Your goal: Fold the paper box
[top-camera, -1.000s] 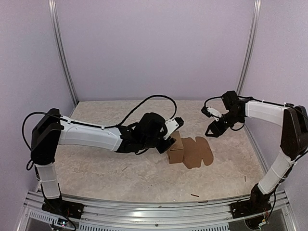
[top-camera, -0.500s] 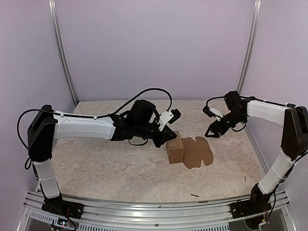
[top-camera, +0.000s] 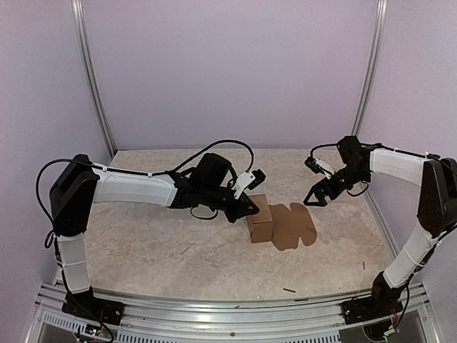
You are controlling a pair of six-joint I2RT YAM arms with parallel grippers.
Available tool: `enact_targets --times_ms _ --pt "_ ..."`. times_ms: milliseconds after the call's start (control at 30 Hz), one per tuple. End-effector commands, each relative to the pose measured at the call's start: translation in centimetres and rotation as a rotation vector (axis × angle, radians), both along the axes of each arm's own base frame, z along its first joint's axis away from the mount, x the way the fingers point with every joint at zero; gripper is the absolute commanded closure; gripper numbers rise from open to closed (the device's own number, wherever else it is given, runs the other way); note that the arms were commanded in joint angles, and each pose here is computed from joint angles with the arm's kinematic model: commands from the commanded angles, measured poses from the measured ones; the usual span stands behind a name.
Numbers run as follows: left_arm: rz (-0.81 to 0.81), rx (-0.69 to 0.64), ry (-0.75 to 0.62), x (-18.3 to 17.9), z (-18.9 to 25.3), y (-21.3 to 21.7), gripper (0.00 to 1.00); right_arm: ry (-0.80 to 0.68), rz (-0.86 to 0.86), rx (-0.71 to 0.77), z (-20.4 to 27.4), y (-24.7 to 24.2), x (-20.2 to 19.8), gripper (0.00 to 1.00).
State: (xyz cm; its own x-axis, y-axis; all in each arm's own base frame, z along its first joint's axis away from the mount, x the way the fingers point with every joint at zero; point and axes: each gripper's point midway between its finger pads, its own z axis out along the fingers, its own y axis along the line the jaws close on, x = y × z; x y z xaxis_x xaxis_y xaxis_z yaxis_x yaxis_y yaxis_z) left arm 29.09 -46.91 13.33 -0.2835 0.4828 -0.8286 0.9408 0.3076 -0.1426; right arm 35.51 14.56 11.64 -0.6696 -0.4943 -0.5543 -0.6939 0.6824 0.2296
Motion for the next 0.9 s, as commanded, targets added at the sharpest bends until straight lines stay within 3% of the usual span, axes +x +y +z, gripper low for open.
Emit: enact_targets --times_ms 0,233,467,667,800,867 --pt "0.015 0.014 0.030 -0.1 -1.2 0.7 1.00 0.042 -0.008 0.018 -0.5 -0.1 -0.5 0.00" --pt "0.065 0.050 0.071 -1.2 -3.7 3.3 1.00 0.028 -0.014 0.003 -0.5 -0.4 -0.3 0.01" --pt "0.169 0.107 0.118 -2.9 -6.2 7.7 1.00 -0.079 -0.093 -0.046 2.3 -1.6 1.3 0.00" --pt "0.249 0.132 0.141 -4.0 -7.0 10.7 0.98 -0.070 -0.022 0.082 6.7 0.5 0.5 0.00" --pt "0.297 0.107 0.100 -3.9 -5.7 11.7 0.97 -0.021 0.111 0.266 9.9 3.3 -1.4 0.00" --pt "0.328 0.084 0.067 -3.4 -4.4 12.0 0.96 -0.007 0.112 0.274 10.0 3.7 -1.2 0.00"
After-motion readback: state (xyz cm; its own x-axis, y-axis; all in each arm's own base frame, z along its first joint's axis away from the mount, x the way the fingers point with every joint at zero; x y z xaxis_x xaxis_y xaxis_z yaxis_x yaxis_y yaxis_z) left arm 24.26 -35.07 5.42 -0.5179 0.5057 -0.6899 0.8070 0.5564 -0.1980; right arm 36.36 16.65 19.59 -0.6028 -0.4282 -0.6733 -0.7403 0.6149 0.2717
